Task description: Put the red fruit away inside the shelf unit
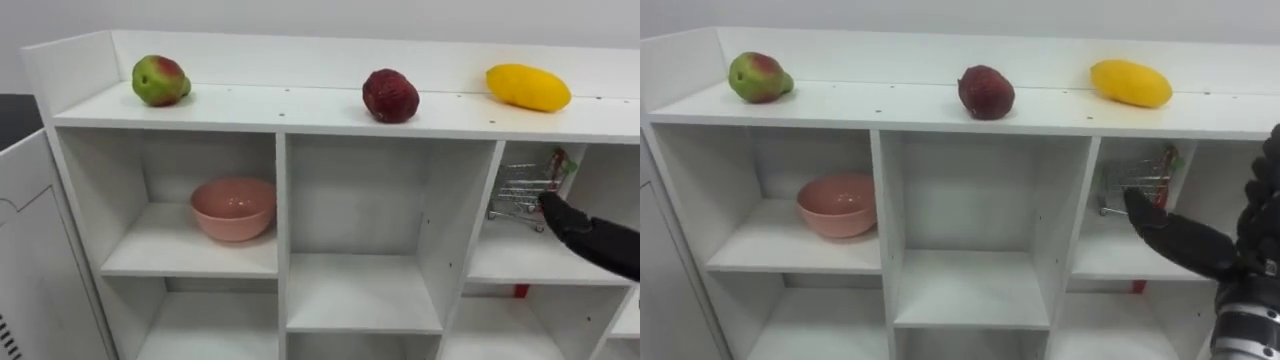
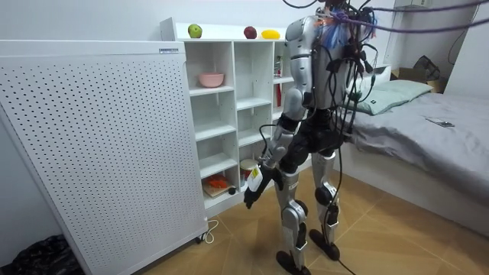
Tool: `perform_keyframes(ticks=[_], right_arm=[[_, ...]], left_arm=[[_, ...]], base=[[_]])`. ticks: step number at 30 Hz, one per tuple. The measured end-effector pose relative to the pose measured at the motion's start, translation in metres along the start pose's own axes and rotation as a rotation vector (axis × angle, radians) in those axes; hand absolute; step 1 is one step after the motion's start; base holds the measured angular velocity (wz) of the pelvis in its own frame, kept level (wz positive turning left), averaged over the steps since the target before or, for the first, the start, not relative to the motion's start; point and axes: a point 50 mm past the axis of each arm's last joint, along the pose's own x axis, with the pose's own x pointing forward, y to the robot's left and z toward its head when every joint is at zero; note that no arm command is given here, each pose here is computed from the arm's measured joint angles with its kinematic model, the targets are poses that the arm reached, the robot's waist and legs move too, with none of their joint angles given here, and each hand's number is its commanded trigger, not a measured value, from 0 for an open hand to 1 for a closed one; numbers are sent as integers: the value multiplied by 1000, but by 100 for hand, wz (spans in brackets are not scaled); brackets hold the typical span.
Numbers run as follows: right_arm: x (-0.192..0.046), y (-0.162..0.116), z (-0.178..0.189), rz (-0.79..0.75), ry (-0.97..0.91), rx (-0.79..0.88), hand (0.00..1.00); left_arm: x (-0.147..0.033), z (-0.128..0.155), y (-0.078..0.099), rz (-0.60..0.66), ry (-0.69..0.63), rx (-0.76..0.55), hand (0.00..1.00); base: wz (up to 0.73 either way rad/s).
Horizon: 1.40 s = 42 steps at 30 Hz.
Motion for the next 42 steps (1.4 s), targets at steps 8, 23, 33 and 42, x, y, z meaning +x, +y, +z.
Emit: perform_keyframes(ticks=[8, 23, 33, 42], right_arm=[[16, 26, 24, 70, -106, 46, 0], [41, 54, 61, 199, -243, 92, 0], [48, 55, 42, 259, -136, 87, 0], [70, 56, 24, 300, -22, 27, 0]], left_arm=[[3, 16, 3, -21, -44, 27, 0], [4, 13, 6, -36, -27, 34, 0], [6, 19, 17, -12, -53, 39, 0], [8, 20, 24, -5, -36, 45, 0]], base=[[4], [6], [4], [5]])
